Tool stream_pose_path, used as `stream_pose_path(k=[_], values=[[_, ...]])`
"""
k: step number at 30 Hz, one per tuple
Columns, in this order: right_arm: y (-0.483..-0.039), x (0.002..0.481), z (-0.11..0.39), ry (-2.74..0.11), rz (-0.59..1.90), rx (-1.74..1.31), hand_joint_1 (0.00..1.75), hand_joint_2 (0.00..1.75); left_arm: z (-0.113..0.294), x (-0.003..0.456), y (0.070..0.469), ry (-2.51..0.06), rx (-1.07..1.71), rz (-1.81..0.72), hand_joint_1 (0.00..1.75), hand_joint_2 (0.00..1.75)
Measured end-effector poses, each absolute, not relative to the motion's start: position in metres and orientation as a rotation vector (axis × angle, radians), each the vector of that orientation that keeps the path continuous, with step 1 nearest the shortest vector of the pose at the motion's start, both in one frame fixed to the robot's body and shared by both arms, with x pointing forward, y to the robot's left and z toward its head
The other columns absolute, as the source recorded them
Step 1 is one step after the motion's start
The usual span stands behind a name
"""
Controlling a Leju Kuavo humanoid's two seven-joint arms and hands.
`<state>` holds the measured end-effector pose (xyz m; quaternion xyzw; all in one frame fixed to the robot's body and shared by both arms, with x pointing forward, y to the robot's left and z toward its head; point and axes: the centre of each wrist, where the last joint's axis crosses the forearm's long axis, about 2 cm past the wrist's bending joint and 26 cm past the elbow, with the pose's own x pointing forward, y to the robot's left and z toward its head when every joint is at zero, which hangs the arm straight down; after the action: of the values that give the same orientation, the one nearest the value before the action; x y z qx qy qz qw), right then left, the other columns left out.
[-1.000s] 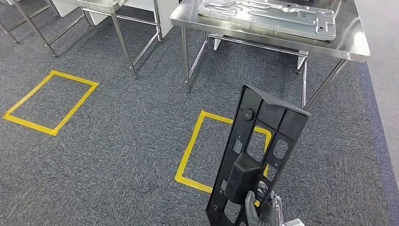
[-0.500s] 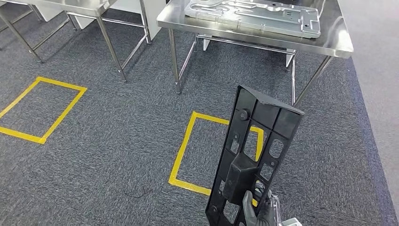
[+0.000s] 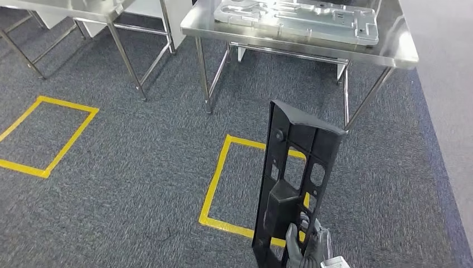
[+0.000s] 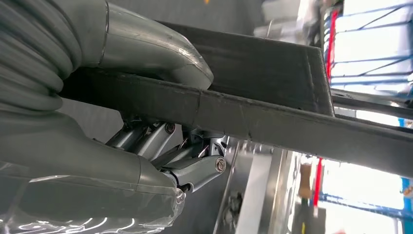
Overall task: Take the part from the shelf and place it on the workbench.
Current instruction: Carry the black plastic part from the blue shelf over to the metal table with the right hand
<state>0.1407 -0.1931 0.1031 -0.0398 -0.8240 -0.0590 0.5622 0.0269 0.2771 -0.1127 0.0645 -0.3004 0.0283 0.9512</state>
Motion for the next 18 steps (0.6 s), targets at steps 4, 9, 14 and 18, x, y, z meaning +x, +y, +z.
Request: stream_pose_path(k=[4, 9, 14, 18], values=[[-0.194, 0.145, 0.109, -1.947, -0.124, -0.145, 1.75, 1.75, -0.113, 0.028, 0.279, -0.612, 0.131, 0.047, 0.00, 0.00], [-0.195, 0.148, 0.112, -1.950, -0.111, -0.195, 1.75, 1.75, -0.113, 0.023, 0.281, -0.602, 0.131, 0.044, 0.00, 0.00], [-0.201, 0.157, 0.121, -1.953, -0.086, -0.307, 1.75, 1.75, -0.113, 0.019, 0.283, -0.590, 0.128, 0.043, 0.00, 0.00], [-0.208, 0.165, 0.131, -1.990, -0.050, -0.480, 1.75, 1.75, -0.114, 0.019, 0.285, -0.581, 0.130, 0.037, 0.00, 0.00]])
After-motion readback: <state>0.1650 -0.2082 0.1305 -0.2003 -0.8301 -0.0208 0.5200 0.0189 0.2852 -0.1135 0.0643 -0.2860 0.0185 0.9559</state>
